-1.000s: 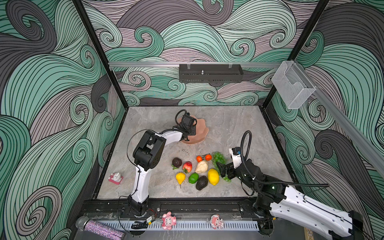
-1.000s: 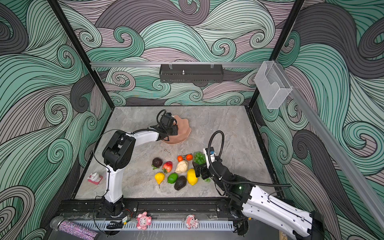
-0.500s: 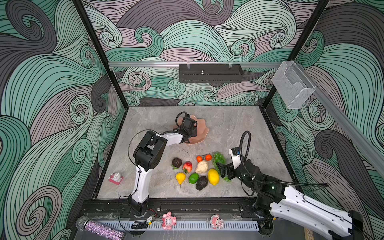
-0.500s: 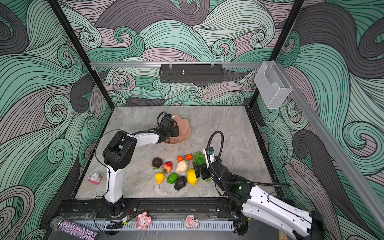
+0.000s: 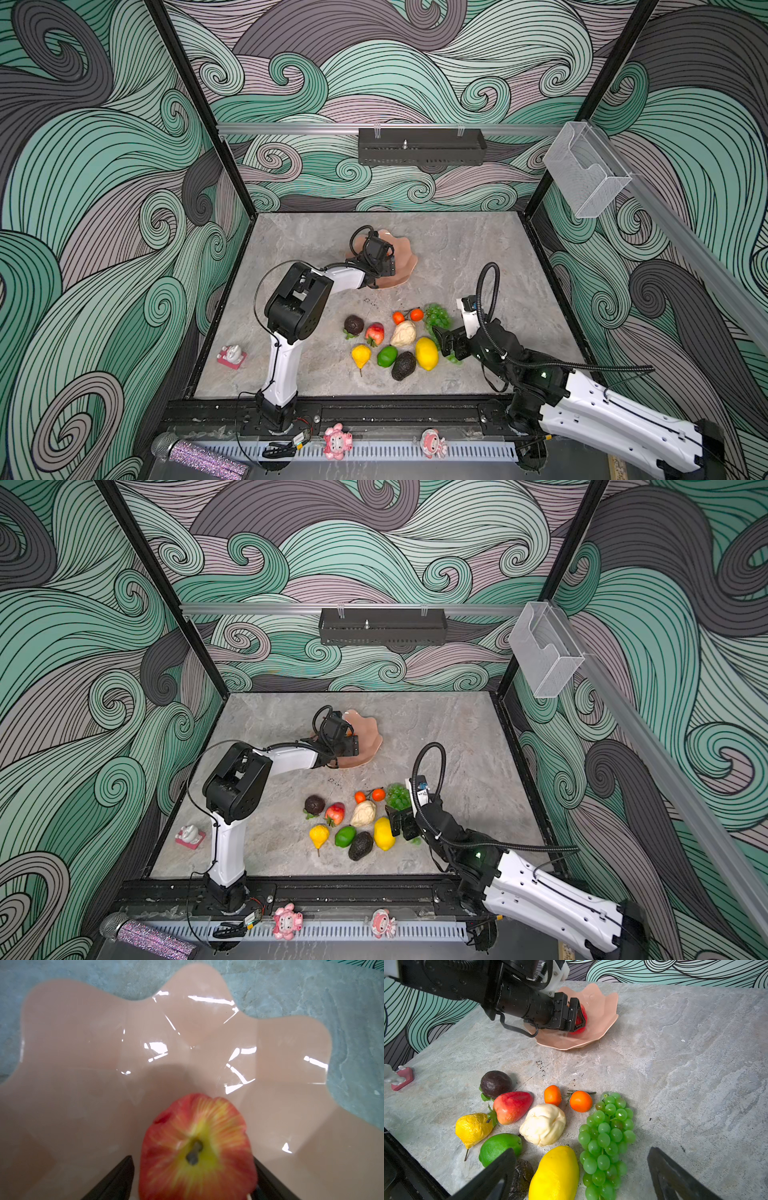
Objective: Place and organize the fake fruits in the fruit bowl
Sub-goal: 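Open the left gripper to release the apple and lift away, then grasp the cream pear with the right gripper while the left gripper approaches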
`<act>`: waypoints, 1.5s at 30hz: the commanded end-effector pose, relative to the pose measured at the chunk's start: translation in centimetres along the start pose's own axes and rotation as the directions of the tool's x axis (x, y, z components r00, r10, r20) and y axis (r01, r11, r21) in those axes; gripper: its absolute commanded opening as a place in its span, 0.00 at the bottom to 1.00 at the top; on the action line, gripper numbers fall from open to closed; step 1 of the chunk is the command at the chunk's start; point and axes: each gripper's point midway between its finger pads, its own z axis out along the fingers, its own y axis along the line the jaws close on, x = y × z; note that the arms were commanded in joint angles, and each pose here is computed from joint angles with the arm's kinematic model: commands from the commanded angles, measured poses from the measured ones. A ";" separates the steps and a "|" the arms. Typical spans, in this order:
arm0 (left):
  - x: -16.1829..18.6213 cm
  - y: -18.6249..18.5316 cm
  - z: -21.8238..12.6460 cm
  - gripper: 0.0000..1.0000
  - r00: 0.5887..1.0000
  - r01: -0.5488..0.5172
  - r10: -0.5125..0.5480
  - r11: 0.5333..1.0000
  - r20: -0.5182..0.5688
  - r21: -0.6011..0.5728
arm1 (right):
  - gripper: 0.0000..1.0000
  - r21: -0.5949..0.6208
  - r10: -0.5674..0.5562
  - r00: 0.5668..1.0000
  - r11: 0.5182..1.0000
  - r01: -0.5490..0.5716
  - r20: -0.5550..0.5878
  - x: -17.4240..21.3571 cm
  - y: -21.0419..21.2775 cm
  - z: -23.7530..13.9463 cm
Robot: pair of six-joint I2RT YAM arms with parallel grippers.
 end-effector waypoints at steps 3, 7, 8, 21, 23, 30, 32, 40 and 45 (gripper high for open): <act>-2.3 -0.8 -2.8 0.99 0.999 -0.001 0.000 1.000 0.040 0.017 | 0.99 0.019 0.008 1.000 1.000 -0.008 -0.014 0.2 -0.3 0.1; -3.1 -0.6 -4.9 0.99 0.999 0.020 -0.021 1.000 0.041 0.013 | 0.99 0.025 0.018 0.999 1.000 -0.016 -0.048 0.5 -0.3 0.0; -3.3 -0.7 -5.7 0.99 0.999 0.022 -0.023 0.999 0.041 0.026 | 0.99 0.027 0.021 0.998 0.999 -0.020 -0.066 0.7 -0.3 -0.1; 2.5 1.3 -17.9 0.99 0.992 0.128 -0.121 0.969 -0.047 0.213 | 0.96 0.055 0.171 0.923 0.985 -0.162 -0.344 4.7 0.8 -0.8; 3.9 3.0 -19.2 0.98 0.991 0.131 -0.127 0.974 -0.036 0.185 | 0.95 0.040 0.200 0.901 0.979 -0.200 -0.384 5.4 1.7 -0.3; 7.2 6.1 -22.3 0.97 0.989 0.134 -0.142 0.973 0.029 0.189 | 0.93 0.018 0.168 0.894 0.984 -0.177 -0.416 4.6 4.2 1.5; 7.8 6.8 -22.8 0.97 0.987 0.130 -0.145 0.973 0.063 0.193 | 0.93 0.012 0.150 0.894 0.987 -0.160 -0.422 4.1 5.0 2.2; 9.0 8.6 -23.4 0.97 0.970 0.135 -0.172 0.969 0.173 0.206 | 0.91 0.057 0.182 0.864 0.983 -0.176 -0.469 3.8 7.3 5.5; 9.8 9.1 -23.4 0.97 0.974 0.108 -0.143 0.975 0.177 0.193 | 0.89 0.143 0.222 0.852 0.974 -0.174 -0.474 4.1 7.1 7.4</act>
